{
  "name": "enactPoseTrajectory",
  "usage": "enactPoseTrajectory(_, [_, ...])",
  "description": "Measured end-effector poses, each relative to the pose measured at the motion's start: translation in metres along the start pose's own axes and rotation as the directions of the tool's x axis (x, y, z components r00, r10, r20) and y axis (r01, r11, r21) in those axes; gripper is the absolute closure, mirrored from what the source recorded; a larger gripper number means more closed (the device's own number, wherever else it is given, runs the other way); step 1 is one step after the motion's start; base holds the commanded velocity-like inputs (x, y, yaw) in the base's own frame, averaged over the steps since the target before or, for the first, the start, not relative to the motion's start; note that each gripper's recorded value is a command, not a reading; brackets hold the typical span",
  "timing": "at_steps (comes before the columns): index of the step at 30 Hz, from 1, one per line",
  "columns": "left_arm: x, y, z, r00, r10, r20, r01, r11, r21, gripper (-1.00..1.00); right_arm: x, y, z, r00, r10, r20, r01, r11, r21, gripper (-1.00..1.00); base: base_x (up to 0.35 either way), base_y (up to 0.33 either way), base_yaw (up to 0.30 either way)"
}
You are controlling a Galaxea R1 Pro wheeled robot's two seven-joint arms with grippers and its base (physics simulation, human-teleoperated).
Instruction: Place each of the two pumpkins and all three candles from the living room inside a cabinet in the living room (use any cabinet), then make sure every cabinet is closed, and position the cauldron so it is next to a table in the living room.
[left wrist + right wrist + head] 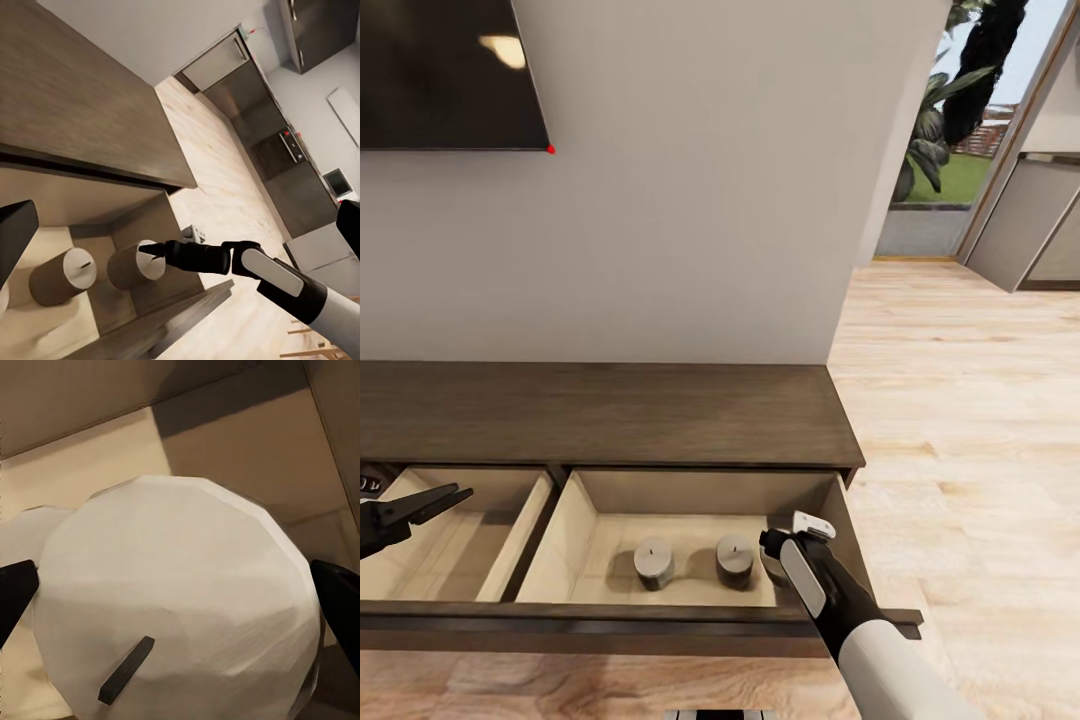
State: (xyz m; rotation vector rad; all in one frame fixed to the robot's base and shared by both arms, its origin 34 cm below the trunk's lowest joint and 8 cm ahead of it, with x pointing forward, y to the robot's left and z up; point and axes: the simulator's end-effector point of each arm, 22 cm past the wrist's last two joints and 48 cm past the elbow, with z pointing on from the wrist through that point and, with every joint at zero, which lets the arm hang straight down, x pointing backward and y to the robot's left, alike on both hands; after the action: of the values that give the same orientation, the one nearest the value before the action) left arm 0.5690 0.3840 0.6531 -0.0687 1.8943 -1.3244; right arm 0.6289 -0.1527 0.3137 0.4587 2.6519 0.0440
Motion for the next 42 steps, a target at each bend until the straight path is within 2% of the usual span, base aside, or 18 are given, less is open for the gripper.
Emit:
enactPoseTrajectory(26, [-0.001, 0.001, -0.001, 1.0, 0.002, 0.003, -0.002, 1.0, -0.004, -1.0, 0.0, 0.0, 0.0, 1.0, 0.0, 0.0, 0.0, 1.0, 0.0, 1.0, 0.026, 0.016, 0.0])
enactPoseTrajectory(42, [0.024, 0.023, -0.003, 1.0, 0.003, 0.008, -0.003, 1.0, 0.001, -1.0, 0.022, -0.006, 0.026, 1.0, 0.0, 0.0, 0.0, 1.0, 0.0, 1.0, 0.0, 0.0, 0.0])
